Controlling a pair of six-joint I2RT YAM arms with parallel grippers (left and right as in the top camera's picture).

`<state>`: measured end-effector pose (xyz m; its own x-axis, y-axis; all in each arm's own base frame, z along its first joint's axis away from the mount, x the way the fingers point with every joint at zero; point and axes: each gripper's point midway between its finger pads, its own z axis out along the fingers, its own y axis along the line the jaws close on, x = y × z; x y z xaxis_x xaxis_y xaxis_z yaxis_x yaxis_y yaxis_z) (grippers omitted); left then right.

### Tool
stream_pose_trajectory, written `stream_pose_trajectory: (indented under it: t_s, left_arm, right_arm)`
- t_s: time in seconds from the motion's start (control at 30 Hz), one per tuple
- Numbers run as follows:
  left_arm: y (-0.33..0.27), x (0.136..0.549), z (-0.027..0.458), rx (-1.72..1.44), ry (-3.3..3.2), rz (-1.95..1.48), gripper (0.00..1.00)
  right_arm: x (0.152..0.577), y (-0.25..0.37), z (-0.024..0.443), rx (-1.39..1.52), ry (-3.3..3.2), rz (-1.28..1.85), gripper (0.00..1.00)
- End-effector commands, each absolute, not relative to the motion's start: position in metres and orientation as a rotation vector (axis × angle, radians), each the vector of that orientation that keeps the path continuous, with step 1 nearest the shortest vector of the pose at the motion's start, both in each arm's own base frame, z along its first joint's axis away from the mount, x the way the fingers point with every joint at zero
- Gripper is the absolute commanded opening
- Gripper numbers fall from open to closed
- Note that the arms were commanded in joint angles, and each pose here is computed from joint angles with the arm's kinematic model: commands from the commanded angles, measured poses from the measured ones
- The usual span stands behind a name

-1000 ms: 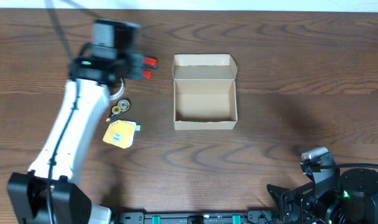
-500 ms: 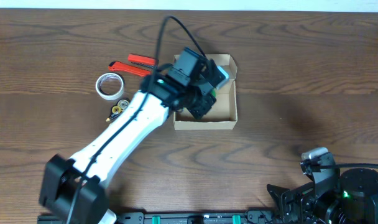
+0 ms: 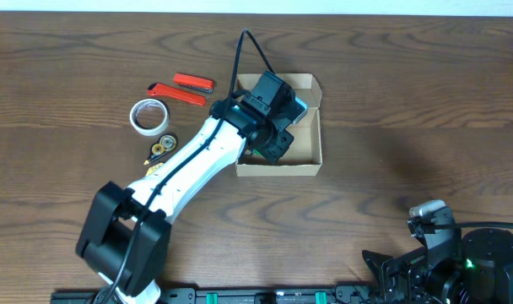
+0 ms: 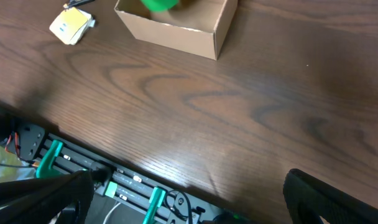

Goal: Pack container
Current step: 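Carry the green tape into the box and release it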

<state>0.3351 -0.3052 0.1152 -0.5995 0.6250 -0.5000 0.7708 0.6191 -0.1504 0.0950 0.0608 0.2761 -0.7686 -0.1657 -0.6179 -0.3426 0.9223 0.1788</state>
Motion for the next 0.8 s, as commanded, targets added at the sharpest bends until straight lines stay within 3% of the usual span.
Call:
stream_pose_trajectory:
  t_s: [0.0, 0.43, 0.47, 0.53, 0.6, 0.63, 0.77]
  left_arm:
    - [-0.303, 0.341, 0.112, 1.067, 2.472, -0.47, 0.06]
    - [-0.297, 0.342, 0.103, 1.052, 2.507, -0.43, 0.06]
    - [-0.297, 0.342, 0.103, 1.052, 2.507, -0.43, 0.11]
    - [-0.298, 0.342, 0.103, 1.052, 2.507, -0.431, 0.36]
    - [-0.298, 0.342, 0.104, 1.052, 2.506, -0.435, 0.49]
    - [-0.298, 0.342, 0.104, 1.053, 2.505, -0.435, 0.61]
    - [-0.3, 0.345, 0.116, 1.048, 2.486, -0.439, 0.63]
  right_arm:
    - [0.095, 0.06, 0.276, -0.356, 2.451, 0.373, 0.99]
    - [0.095, 0.06, 0.276, -0.357, 2.451, 0.373, 0.99]
    - [0.095, 0.06, 0.276, -0.356, 2.451, 0.373, 0.99]
    - [0.095, 0.06, 0.276, -0.356, 2.451, 0.373, 0.99]
    - [0.094, 0.06, 0.276, -0.357, 2.452, 0.373, 0.99]
    - [0.095, 0.06, 0.276, -0.356, 2.451, 0.373, 0.99]
    - [0.095, 0.06, 0.276, -0.356, 2.451, 0.373, 0.99]
